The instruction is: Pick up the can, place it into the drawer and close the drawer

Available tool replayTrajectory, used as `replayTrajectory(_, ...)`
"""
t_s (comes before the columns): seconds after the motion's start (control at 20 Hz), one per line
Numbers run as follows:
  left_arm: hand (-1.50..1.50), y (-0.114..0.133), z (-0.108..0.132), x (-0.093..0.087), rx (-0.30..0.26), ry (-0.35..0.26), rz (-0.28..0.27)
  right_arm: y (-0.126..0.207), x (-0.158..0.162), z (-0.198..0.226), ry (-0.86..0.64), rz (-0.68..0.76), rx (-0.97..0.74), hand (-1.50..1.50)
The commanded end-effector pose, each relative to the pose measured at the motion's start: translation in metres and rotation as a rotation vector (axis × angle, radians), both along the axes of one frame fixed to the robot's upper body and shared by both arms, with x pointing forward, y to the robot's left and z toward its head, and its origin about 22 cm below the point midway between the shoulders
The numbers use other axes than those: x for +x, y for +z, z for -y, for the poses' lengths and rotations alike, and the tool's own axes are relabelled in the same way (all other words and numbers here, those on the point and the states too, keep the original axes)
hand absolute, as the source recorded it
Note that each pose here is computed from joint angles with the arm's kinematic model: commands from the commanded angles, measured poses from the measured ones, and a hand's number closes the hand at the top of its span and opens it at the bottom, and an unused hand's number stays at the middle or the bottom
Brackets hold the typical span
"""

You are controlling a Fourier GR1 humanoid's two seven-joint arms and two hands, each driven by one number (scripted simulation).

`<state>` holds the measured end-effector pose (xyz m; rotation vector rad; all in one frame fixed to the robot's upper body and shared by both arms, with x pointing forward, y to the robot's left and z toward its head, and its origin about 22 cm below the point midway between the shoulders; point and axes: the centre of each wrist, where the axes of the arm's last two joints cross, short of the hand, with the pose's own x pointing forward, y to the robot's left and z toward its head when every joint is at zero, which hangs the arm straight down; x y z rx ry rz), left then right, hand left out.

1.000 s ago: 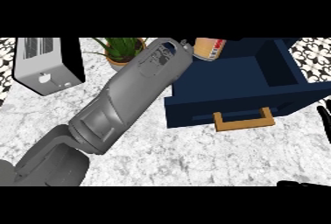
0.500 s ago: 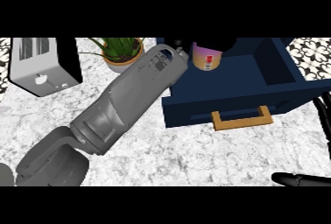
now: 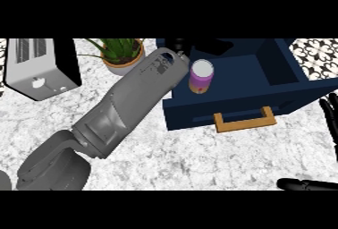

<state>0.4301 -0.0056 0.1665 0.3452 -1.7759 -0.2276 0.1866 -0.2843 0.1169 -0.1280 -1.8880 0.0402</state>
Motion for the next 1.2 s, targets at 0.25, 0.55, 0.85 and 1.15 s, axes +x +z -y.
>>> replayTrajectory(0.25, -1.5, 0.002, 0.0, 0.001, -0.068, 0.053, -0.007, 0.018, -0.01, 0.002, -0.03, 0.082, -0.152, -1.5)
replayTrajectory(0.55, -1.5, 0.005, 0.005, -0.004, -0.127, 0.007, -0.013, 0.03, -0.005, -0.002, -0.015, 0.144, -0.364, -1.5)
replayTrajectory(0.85, -1.5, 0.006, 0.002, -0.002, -0.196, -0.019, 0.015, 0.032, 0.005, -0.007, -0.028, 0.18, -0.5, -1.5)
replayTrajectory(1.15, -1.5, 0.012, 0.011, -0.008, -0.193, 0.007, 0.035, 0.026, 0.023, -0.019, -0.062, 0.171, -0.771, -1.5)
